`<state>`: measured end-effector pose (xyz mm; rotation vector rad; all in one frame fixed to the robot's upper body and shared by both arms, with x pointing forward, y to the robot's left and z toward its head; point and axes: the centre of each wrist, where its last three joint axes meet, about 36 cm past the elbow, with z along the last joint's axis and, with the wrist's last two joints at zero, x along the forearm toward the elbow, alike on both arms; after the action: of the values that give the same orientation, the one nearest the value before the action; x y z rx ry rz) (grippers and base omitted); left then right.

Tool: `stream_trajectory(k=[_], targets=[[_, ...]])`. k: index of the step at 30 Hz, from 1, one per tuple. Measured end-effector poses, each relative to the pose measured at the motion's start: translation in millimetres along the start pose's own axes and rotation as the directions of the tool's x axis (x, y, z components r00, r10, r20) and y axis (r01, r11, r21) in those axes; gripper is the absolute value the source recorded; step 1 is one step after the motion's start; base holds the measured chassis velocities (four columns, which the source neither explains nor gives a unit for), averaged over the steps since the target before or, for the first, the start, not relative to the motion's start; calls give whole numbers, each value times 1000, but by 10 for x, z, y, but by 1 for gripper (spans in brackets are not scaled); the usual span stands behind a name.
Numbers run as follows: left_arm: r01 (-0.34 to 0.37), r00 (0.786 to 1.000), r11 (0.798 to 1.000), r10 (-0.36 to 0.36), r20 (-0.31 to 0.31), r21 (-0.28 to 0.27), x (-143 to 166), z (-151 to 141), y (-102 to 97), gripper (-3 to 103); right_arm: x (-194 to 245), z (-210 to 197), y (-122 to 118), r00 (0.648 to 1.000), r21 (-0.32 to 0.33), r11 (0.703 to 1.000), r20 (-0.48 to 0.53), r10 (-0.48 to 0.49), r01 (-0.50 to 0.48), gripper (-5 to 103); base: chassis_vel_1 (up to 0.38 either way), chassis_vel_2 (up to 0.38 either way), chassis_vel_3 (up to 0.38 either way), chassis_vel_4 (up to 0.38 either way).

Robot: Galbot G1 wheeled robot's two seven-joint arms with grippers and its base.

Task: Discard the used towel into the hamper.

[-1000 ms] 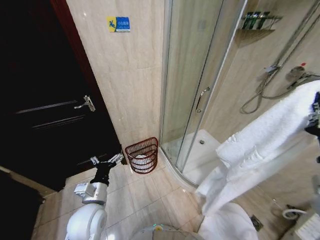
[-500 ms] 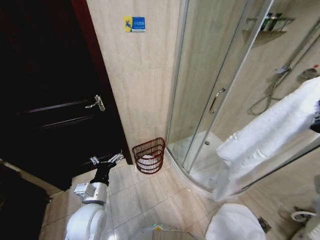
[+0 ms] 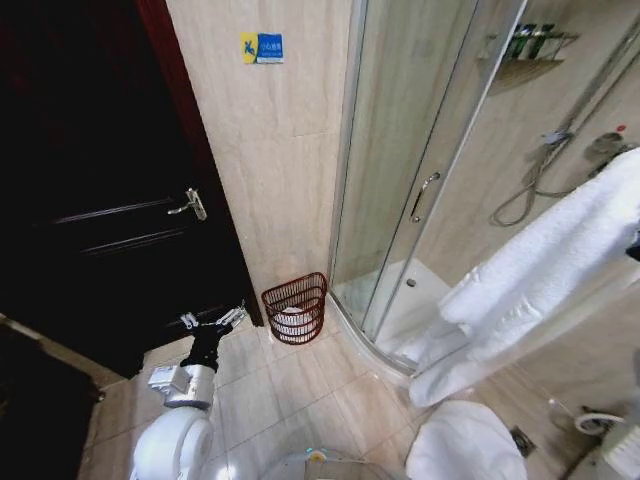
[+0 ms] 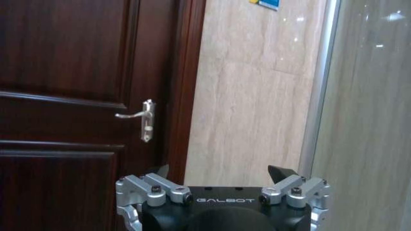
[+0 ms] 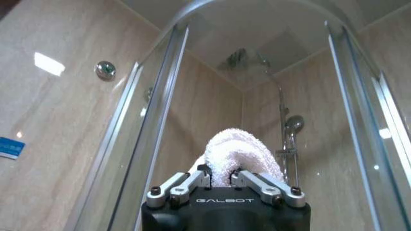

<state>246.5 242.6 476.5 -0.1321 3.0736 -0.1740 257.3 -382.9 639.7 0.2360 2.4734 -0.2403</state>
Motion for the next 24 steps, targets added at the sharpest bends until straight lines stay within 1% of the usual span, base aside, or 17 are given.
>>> stream_trajectory(k=[5, 10, 17, 24], targets=[[0, 1000, 1000, 0, -1, 0, 2, 1, 0, 100, -2, 15, -5, 1000, -1, 1000, -3, -16, 16, 12, 116, -124, -114, 114], [0, 1000, 1000, 0, 0, 0, 0, 0, 0, 100, -8, 31, 22, 999, -13, 999, -4, -50, 50, 12, 9, -6, -17, 8], [0, 1000, 1000, 0, 0, 0, 0, 0, 0, 100, -46, 11, 35, 997, -15, 997, 1, -71, 71, 12, -16, 61, 85, 2], [0, 1000, 1000, 0, 0, 0, 0, 0, 0, 100, -66, -5, 29, 997, -10, 997, 1, -79, 79, 12, 62, 53, 50, 65]])
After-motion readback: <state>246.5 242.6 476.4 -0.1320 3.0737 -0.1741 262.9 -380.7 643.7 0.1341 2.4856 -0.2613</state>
